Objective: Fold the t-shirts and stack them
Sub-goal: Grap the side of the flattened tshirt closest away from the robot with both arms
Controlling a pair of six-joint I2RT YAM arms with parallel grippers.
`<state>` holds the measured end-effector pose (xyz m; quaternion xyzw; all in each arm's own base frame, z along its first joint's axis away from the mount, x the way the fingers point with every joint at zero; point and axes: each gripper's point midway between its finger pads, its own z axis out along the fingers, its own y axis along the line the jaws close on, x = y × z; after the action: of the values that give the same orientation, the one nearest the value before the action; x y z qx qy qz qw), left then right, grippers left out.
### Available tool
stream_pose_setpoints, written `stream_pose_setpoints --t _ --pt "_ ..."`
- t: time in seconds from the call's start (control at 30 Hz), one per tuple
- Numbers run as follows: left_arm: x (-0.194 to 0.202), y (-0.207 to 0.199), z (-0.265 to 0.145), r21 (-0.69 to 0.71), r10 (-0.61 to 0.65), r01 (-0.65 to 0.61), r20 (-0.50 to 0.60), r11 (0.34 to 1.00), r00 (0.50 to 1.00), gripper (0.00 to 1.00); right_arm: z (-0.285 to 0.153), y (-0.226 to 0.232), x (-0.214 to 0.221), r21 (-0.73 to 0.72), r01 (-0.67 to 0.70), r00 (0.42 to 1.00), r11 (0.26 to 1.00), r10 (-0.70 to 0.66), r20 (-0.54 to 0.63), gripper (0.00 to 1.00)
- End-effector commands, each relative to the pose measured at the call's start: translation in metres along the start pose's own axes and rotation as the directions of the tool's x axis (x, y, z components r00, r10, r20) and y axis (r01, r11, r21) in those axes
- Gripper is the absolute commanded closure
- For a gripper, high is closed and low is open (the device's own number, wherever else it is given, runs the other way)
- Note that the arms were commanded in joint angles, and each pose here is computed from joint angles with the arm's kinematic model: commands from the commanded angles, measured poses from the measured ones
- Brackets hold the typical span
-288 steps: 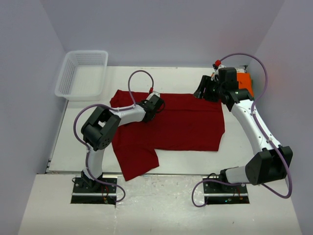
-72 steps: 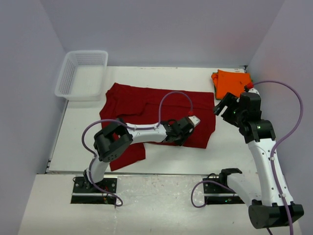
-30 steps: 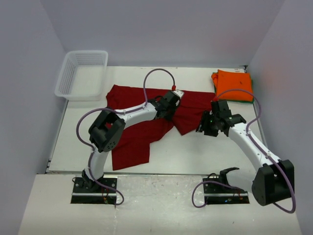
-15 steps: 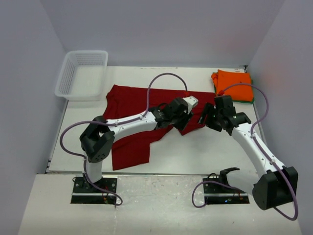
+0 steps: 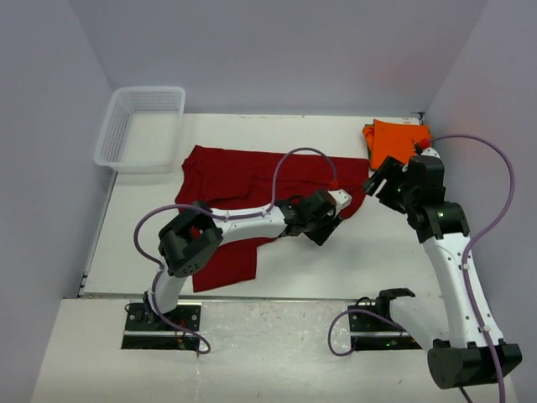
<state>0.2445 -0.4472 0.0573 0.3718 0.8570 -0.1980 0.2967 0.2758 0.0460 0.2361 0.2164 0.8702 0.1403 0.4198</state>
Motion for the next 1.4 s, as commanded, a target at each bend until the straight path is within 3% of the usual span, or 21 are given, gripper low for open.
stream_pose_setpoints --t 0.0,0.4,0.57,0.67,0.7,0.8,1.17,1.37 --pt "-0.008 0.020 0.011 -0.122 0.015 -0.013 0.021 0.992 1.000 0.44 -0.020 0.006 -0.007 -0.037 0.021 1.000 0.999 -0.021 0.021 0.28" --pt "0.003 0.040 0.036 -0.231 0.038 -0.038 -0.006 0.972 0.999 0.44 -0.034 0.010 -0.006 -0.083 0.043 0.999 0.996 -0.040 0.037 0.27" --pt "0.012 0.040 0.045 -0.227 0.038 -0.044 -0.029 0.973 0.999 0.49 -0.035 0.011 -0.004 -0.087 0.046 0.999 0.995 -0.043 0.032 0.27" --pt "0.013 0.039 0.046 -0.223 0.038 -0.045 -0.035 0.974 0.999 0.67 -0.036 0.011 -0.007 -0.084 0.051 0.998 0.995 -0.047 0.042 0.27" --pt "0.012 0.038 0.045 -0.217 0.038 -0.044 -0.033 0.975 0.999 0.80 -0.036 0.011 -0.008 -0.082 0.049 0.998 0.995 -0.046 0.042 0.26" --pt "0.008 0.033 0.040 -0.201 0.039 -0.044 -0.025 0.979 0.999 1.00 -0.035 0.009 -0.010 -0.067 0.040 0.998 0.997 -0.037 0.047 0.26" --pt "-0.054 -0.023 -0.022 0.064 0.029 -0.034 0.076 0.997 0.997 1.00 -0.017 -0.010 -0.003 0.031 0.022 1.000 0.999 -0.022 0.014 0.26" --pt "-0.060 -0.046 -0.024 0.182 0.031 -0.040 0.057 0.983 0.998 1.00 -0.013 -0.010 -0.002 0.030 0.026 1.000 0.999 -0.027 0.004 0.25"
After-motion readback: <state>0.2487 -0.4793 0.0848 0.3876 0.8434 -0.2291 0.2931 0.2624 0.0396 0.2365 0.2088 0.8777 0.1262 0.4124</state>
